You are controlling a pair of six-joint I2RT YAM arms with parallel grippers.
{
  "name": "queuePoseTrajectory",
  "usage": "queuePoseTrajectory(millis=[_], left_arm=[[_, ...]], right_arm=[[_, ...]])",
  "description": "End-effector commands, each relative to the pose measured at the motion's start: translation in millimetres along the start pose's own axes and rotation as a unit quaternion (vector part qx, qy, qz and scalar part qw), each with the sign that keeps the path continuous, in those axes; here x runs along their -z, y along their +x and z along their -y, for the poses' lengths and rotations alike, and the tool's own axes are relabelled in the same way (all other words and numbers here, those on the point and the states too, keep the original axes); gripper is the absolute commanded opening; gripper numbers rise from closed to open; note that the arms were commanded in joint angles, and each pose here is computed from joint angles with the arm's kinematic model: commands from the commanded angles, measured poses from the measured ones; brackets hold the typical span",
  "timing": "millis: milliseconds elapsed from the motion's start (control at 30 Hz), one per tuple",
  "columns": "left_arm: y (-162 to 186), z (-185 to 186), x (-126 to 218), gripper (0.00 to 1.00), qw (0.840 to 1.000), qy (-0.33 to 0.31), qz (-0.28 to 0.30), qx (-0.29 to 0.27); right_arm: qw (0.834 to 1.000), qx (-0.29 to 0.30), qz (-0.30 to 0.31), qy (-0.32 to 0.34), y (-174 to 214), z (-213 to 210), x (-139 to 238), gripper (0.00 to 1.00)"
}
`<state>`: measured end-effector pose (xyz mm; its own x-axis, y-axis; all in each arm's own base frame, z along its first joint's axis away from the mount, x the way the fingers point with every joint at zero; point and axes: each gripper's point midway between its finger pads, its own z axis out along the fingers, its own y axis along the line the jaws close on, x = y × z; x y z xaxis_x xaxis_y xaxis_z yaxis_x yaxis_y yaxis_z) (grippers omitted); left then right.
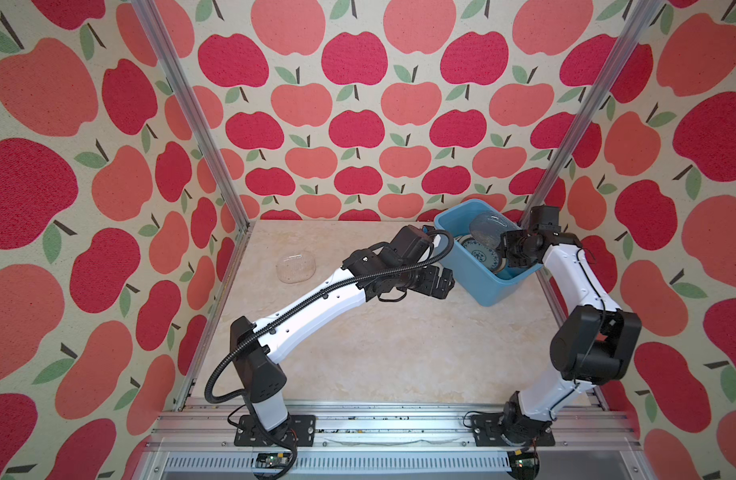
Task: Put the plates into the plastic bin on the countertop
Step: 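Lower the glass plate onto the stack in the bin with the right gripper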
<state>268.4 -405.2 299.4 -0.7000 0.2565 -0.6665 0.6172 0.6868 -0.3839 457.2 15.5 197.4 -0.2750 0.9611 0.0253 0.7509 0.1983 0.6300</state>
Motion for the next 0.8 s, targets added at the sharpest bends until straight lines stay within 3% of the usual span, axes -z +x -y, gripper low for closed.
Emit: queuePoseTrajectory(millis=[0, 533, 767], left_arm=[[-10, -2, 18, 0.99, 1.0, -0.004, 0.029, 0.011], [5, -28, 25, 0.99, 0.998, -0.032, 0.031, 0.042], [4, -32, 24, 0.99, 0.998, -0.034, 0.031, 0.046]], right_arm=[[0.999, -0.006, 0.025, 0.035, -3, 6, -3, 0.02], [0.993, 0.019, 0.036, 0.114, -8, 19, -32, 0.05], [0.99, 0.02, 0.037, 0.134, -10, 29, -39, 0.13]])
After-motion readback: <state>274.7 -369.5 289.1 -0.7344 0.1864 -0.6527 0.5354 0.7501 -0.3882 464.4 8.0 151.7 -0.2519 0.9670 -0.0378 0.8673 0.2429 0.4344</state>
